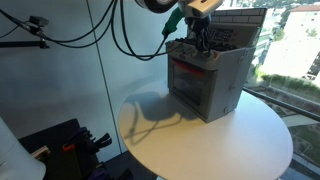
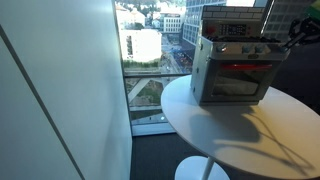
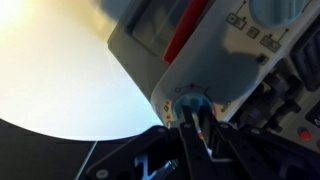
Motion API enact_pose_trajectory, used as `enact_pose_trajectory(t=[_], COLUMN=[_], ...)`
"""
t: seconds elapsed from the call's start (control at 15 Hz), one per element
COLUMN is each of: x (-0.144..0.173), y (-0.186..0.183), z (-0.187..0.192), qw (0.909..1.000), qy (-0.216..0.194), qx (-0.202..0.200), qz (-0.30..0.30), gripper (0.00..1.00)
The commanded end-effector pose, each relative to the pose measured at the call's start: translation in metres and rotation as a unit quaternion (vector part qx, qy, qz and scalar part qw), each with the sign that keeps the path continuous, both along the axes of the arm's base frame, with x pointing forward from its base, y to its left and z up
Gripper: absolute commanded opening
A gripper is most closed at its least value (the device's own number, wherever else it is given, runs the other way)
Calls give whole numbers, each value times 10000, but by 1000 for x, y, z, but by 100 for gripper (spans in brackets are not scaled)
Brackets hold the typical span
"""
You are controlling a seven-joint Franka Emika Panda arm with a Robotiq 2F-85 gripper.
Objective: Turn the far right knob of the stove clockwise
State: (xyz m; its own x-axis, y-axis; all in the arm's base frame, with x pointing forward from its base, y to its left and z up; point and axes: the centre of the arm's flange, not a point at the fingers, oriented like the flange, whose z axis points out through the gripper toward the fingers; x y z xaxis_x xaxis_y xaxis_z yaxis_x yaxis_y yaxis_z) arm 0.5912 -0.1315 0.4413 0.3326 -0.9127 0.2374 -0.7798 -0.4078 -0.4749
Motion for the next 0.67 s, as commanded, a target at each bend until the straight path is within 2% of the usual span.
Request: enact_pose_trajectory(t=[0.0,0.6], x=[-7,-12], y=[-7,-8], z=[5,1], qw=[9975,9799], qy=[-230,-591], qx=[257,988], qz=[-624,-1627], gripper=[5,4])
